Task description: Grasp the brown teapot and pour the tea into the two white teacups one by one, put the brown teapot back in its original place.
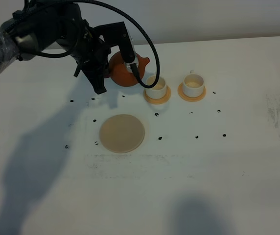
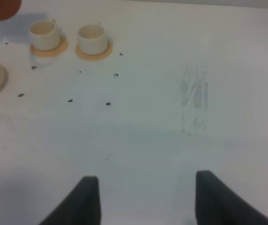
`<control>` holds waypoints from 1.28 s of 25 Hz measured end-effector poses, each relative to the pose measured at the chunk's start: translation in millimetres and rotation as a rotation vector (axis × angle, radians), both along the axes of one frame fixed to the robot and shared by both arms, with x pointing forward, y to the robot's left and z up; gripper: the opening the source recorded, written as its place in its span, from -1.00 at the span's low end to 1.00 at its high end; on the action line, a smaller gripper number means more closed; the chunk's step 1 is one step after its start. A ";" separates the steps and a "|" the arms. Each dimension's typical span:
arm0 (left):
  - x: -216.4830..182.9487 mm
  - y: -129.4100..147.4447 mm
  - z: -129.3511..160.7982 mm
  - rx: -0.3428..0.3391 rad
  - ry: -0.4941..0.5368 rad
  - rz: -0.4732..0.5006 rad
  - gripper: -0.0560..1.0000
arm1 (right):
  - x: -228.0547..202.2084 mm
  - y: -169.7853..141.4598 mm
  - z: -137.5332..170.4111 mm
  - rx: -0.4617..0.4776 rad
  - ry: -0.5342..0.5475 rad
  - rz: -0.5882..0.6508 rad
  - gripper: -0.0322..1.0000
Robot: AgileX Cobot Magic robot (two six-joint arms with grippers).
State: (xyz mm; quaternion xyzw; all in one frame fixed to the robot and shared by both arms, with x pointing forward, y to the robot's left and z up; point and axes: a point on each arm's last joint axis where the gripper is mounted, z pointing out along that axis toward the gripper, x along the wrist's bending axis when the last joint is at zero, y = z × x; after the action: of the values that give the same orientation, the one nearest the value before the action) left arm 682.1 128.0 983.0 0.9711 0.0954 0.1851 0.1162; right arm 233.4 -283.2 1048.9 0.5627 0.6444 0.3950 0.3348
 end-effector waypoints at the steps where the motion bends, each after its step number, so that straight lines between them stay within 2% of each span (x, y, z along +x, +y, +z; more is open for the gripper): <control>1: 1.2 0.1 -0.2 0.006 -0.004 -0.002 -0.70 | 0.0 0.0 0.0 0.000 0.000 0.000 -0.03; 8: 4.2 3.9 -3.3 0.068 -0.025 -0.020 -0.70 | 0.0 0.0 0.0 0.000 0.000 0.000 -0.03; 20: 5.2 -8.6 -8.2 0.074 -0.058 -0.066 -0.70 | 0.0 0.0 0.0 0.000 0.000 0.000 -0.03; 29: 6.3 -7.4 -8.0 0.152 -0.092 -0.102 -0.70 | 0.0 0.0 0.0 0.000 0.000 0.000 -0.03; 32: 6.2 -10.7 -8.9 0.153 -0.102 -0.110 -0.70 | 0.0 0.0 0.0 0.000 0.000 0.000 -0.03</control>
State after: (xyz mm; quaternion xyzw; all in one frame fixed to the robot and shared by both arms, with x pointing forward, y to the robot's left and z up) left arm 688.3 117.3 974.0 0.9703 0.0213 0.2343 0.0565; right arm 233.4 -283.2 1048.9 0.5627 0.6444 0.3950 0.3348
